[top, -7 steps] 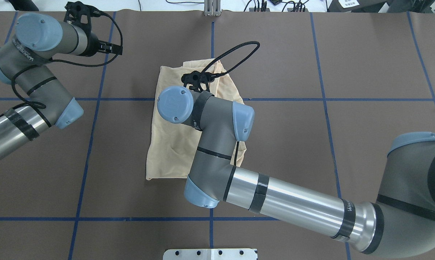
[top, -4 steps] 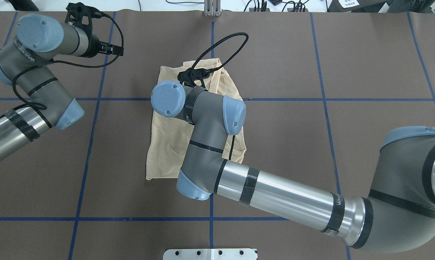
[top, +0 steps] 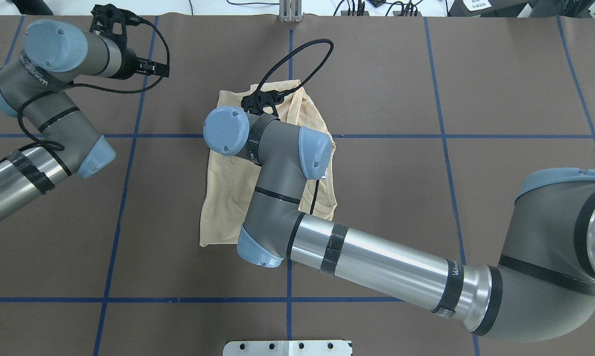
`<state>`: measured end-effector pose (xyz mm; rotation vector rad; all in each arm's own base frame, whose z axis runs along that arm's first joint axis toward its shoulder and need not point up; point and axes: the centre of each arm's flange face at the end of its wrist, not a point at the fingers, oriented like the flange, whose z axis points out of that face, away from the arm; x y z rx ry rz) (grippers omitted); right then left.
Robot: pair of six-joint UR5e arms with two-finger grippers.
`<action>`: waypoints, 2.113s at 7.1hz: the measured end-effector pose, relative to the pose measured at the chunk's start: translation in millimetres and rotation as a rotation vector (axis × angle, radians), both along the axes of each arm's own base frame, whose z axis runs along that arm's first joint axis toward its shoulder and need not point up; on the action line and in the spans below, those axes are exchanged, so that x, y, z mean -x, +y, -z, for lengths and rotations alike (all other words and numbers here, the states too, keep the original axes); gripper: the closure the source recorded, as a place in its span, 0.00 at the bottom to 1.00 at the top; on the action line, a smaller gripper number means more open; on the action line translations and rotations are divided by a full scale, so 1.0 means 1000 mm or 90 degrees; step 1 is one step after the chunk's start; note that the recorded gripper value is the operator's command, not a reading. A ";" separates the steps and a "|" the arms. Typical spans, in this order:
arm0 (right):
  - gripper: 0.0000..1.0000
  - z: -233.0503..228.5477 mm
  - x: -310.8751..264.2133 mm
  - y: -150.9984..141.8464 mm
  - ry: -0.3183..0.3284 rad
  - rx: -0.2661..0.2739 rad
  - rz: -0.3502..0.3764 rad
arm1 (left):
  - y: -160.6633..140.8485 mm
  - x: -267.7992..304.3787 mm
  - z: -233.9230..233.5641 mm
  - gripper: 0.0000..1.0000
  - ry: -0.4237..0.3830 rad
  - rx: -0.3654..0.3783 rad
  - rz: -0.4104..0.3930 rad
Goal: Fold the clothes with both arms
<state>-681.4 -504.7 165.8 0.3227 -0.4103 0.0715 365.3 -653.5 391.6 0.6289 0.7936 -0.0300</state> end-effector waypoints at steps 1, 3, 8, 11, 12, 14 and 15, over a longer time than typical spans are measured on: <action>0.00 -0.005 0.000 -0.003 0.008 0.002 0.002 | 0.000 0.000 0.000 0.00 0.000 0.000 0.000; 0.00 -0.012 0.000 -0.009 0.018 0.004 0.002 | 0.000 0.000 0.001 0.00 0.000 0.000 0.000; 0.00 -0.017 -0.001 -0.014 0.024 0.004 0.002 | 0.000 0.000 0.001 0.00 0.001 -0.001 0.000; 0.00 -0.027 -0.012 -0.027 0.057 0.002 0.024 | 0.000 0.000 0.002 0.00 0.001 -0.002 0.000; 0.00 -0.032 -0.021 -0.034 0.083 0.005 0.037 | 0.000 0.000 0.002 0.00 0.001 -0.002 0.000; 0.00 -0.057 -0.049 -0.043 0.123 0.006 0.065 | 0.000 0.000 0.002 0.00 0.001 -0.002 0.000; 0.00 -0.082 -0.070 -0.039 0.131 -0.002 0.081 | 0.000 0.000 0.001 0.00 0.000 -0.001 -0.001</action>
